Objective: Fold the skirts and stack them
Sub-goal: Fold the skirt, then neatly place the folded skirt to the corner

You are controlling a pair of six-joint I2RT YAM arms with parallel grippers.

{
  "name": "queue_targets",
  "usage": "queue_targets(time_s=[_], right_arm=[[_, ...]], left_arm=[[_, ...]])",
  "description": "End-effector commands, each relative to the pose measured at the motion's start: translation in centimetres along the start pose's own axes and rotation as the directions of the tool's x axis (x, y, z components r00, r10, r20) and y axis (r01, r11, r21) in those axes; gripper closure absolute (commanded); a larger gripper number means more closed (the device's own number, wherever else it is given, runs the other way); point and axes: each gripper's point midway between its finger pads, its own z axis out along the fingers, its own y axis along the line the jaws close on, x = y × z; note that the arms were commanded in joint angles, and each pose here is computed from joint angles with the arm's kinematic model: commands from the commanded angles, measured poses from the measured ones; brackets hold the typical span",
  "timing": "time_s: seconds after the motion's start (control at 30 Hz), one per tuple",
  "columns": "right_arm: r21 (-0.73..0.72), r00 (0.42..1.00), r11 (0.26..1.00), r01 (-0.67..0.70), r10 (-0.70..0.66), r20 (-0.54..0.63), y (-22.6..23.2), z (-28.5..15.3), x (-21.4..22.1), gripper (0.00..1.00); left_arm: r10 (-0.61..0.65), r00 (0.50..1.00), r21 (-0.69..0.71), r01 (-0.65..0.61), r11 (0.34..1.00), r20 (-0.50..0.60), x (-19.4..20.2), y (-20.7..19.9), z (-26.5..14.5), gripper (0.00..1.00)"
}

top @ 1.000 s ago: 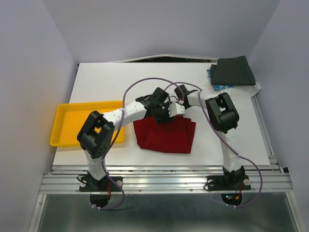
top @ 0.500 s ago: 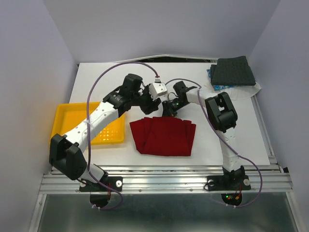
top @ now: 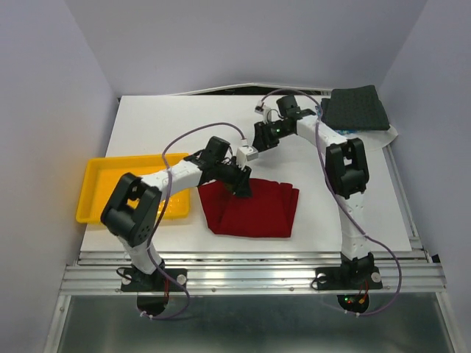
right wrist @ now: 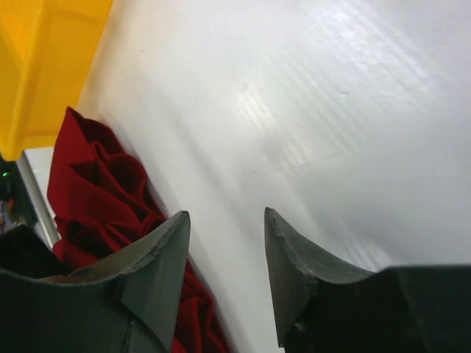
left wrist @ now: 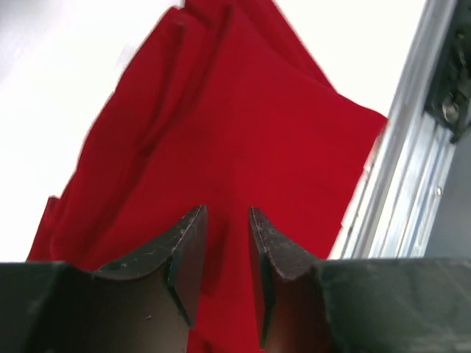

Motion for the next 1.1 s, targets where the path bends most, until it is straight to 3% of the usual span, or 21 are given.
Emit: queue_targets(time_s=[0.0, 0.03, 0.13, 0.23, 0.3, 0.33, 0.43, 0.47, 0.5, 0.53, 0.6, 0.63, 0.7, 0.73, 0.83, 0.93, 1.07], right_arm=[[0.145, 0.988, 0.989, 0.022, -0.044, 0.150, 0.1, -6.4, -5.5, 0.48], [0.173, 0.984, 0.985, 0.014, -0.044, 0.172, -0.5, -7.9, -5.9, 0.48], [0.308, 0.970, 0.950, 0.049, -0.118, 0.210, -0.3, -11.8, -6.9, 0.32], [0.428, 0.949, 0.899, 0.092, -0.208, 0.235, 1.6, -15.8, -7.2, 0.21], [0.542, 0.911, 0.835, 0.088, -0.287, 0.295, 3.1, -19.6, -8.4, 0.07], [0.565, 0.918, 0.824, 0.049, -0.259, 0.299, 2.0, -19.7, -7.8, 0.00], [0.563, 0.882, 0.827, -0.005, -0.261, 0.391, 4.0, -23.6, -7.6, 0.00], [0.557, 0.880, 0.830, -0.020, -0.249, 0.404, 4.2, -24.0, -7.4, 0.00], [0.553, 0.878, 0.832, -0.044, -0.232, 0.418, 4.2, -24.5, -7.1, 0.00], [0.539, 0.882, 0.841, -0.051, -0.216, 0.420, 4.5, -24.3, -6.7, 0.00], [0.492, 0.882, 0.864, -0.109, -0.144, 0.448, 4.8, -24.6, -5.2, 0.00], [0.465, 0.888, 0.877, -0.120, -0.115, 0.445, 5.2, -24.2, -4.4, 0.00], [0.433, 0.892, 0.884, -0.178, -0.042, 0.451, 5.1, -23.7, -2.5, 0.00], [0.403, 0.886, 0.885, -0.234, 0.024, 0.463, 4.9, -23.5, -1.6, 0.00], [0.325, 0.880, 0.878, -0.351, 0.191, 0.435, 4.6, -21.3, 2.2, 0.00], [0.253, 0.859, 0.851, -0.459, 0.353, 0.371, 3.9, -18.9, 6.6, 0.00], [0.213, 0.815, 0.800, -0.561, 0.487, 0.315, 3.2, -16.9, 11.2, 0.00]], left_arm=[[-0.105, 0.991, -0.003, 0.105, 0.994, 0.081, -3.1, 2.9, 2.7, 0.60], [-0.174, 0.984, -0.012, 0.175, 0.985, 0.040, -1.7, 4.3, 4.2, 0.61], [-0.224, 0.974, -0.049, 0.225, 0.973, 0.014, -1.2, 7.5, 6.4, 0.62], [-0.206, 0.978, -0.106, 0.209, 0.972, 0.032, -3.0, 10.4, 6.7, 0.62], [-0.137, 0.989, -0.145, 0.143, 0.979, 0.050, -4.9, 12.2, 6.5, 0.60], [-0.107, 0.993, -0.168, 0.115, 0.979, 0.056, -5.7, 12.6, 6.2, 0.58], [0.043, 0.991, -0.256, -0.010, 0.967, 0.124, -10.6, 12.5, 3.3, 0.44], [0.081, 0.988, -0.273, -0.042, 0.961, 0.135, -11.6, 12.1, 2.4, 0.33], [0.117, 0.984, -0.319, -0.068, 0.945, 0.138, -12.3, 12.2, 1.3, 0.28], [0.207, 0.967, -0.352, -0.144, 0.925, 0.150, -14.0, 11.1, -0.7, 0.25], [0.273, 0.956, -0.427, -0.204, 0.881, 0.106, -13.7, 10.5, -2.4, 0.22], [0.335, 0.935, -0.460, -0.248, 0.853, 0.116, -14.9, 9.1, -4.5, 0.19], [0.412, 0.910, -0.477, -0.345, 0.809, 0.042, -13.3, 7.9, -5.2, 0.18], [0.461, 0.887, -0.526, -0.379, 0.761, 0.028, -13.9, 6.8, -7.1, 0.18], [0.589, 0.799, -0.539, -0.552, 0.636, -0.122, -11.3, 3.3, -7.3, 0.19], [0.685, 0.683, -0.439, -0.713, 0.547, -0.255, -6.6, -0.2, -4.8, 0.20], [0.734, 0.585, -0.279, -0.810, 0.515, -0.344, -1.2, -3.6, -1.2, 0.23]])
